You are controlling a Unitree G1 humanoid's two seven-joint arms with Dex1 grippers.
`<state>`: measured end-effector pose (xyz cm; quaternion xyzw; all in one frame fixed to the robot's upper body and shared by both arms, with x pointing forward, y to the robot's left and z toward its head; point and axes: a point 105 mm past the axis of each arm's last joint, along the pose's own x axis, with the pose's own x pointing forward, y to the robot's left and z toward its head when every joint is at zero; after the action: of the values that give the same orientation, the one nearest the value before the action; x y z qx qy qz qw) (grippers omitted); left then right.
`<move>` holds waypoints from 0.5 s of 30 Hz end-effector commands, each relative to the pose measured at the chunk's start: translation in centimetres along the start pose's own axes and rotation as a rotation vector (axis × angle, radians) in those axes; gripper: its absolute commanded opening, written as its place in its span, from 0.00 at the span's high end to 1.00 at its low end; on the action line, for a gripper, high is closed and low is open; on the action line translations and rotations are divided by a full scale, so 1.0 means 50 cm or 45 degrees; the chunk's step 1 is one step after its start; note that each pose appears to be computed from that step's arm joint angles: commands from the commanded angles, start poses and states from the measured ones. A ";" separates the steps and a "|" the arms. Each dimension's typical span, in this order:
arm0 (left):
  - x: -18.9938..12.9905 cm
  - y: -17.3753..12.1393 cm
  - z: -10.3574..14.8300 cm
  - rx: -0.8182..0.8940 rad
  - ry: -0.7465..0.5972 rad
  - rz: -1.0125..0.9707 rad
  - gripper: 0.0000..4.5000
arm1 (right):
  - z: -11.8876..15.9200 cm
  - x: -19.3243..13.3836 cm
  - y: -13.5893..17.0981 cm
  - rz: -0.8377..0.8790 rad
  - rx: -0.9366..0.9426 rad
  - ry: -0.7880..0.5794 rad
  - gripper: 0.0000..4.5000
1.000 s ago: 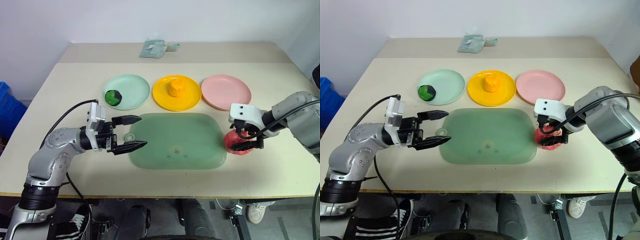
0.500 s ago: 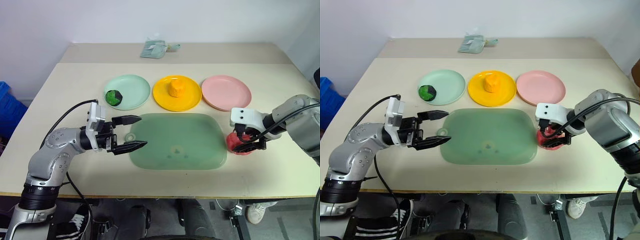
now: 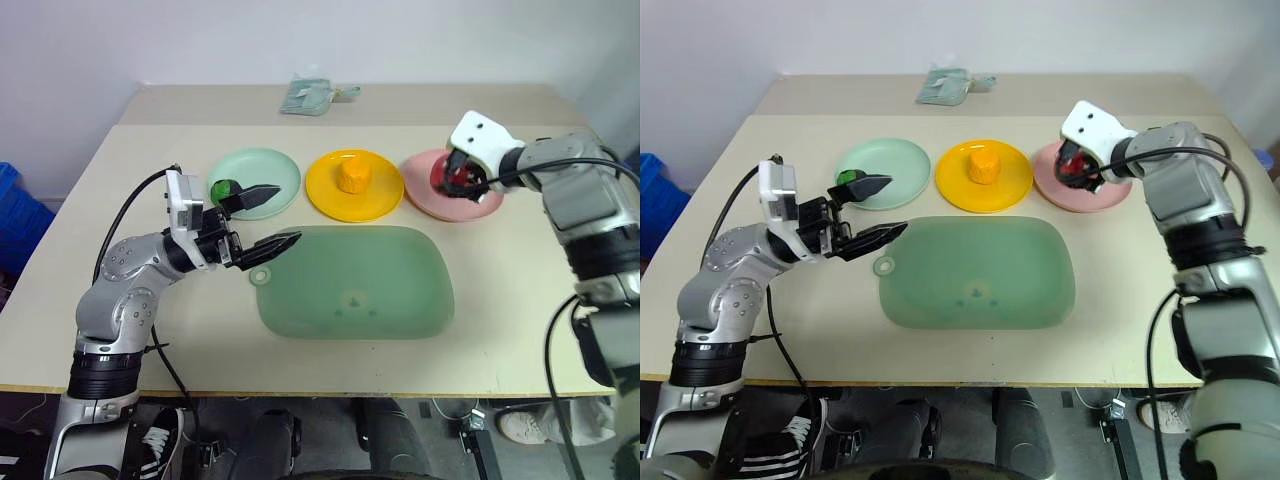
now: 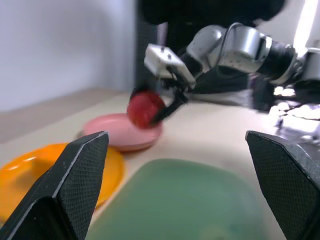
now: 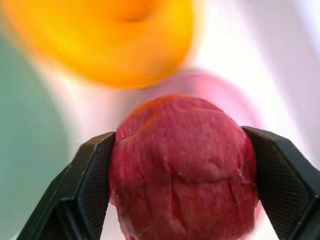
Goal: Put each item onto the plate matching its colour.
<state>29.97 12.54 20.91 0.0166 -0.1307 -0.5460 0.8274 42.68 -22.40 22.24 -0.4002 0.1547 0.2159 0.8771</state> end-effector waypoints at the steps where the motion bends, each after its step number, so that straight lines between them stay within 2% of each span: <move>1: 0.003 0.015 -0.028 0.090 0.128 0.062 0.00 | -0.009 0.017 -0.044 -0.187 0.088 -0.042 0.26; 3: 0.003 0.018 -0.044 0.083 0.182 0.082 0.00 | -0.024 0.034 -0.053 -0.282 0.082 -0.015 0.26; 5: 0.007 0.013 -0.040 0.060 0.159 0.082 0.00 | -0.033 0.051 -0.047 -0.288 0.168 -0.022 0.26; 7: 0.007 0.008 -0.036 0.058 0.151 0.075 0.00 | -0.034 0.059 -0.045 -0.293 0.242 -0.047 0.03; 9: 0.000 0.006 -0.033 0.074 0.150 0.076 0.00 | -0.011 0.056 -0.052 -0.294 0.242 -0.100 0.01; 12: -0.009 0.004 -0.026 0.074 0.132 0.071 0.00 | 0.048 0.030 -0.090 -0.358 0.244 -0.275 0.01; 15: -0.009 -0.001 -0.016 0.081 0.100 0.059 0.00 | 0.121 -0.021 -0.130 -0.340 0.468 -0.615 0.01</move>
<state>30.59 12.77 18.32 0.0525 -0.0796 -0.5184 0.8498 46.35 -22.83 25.39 -0.2367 0.0200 0.1364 0.9618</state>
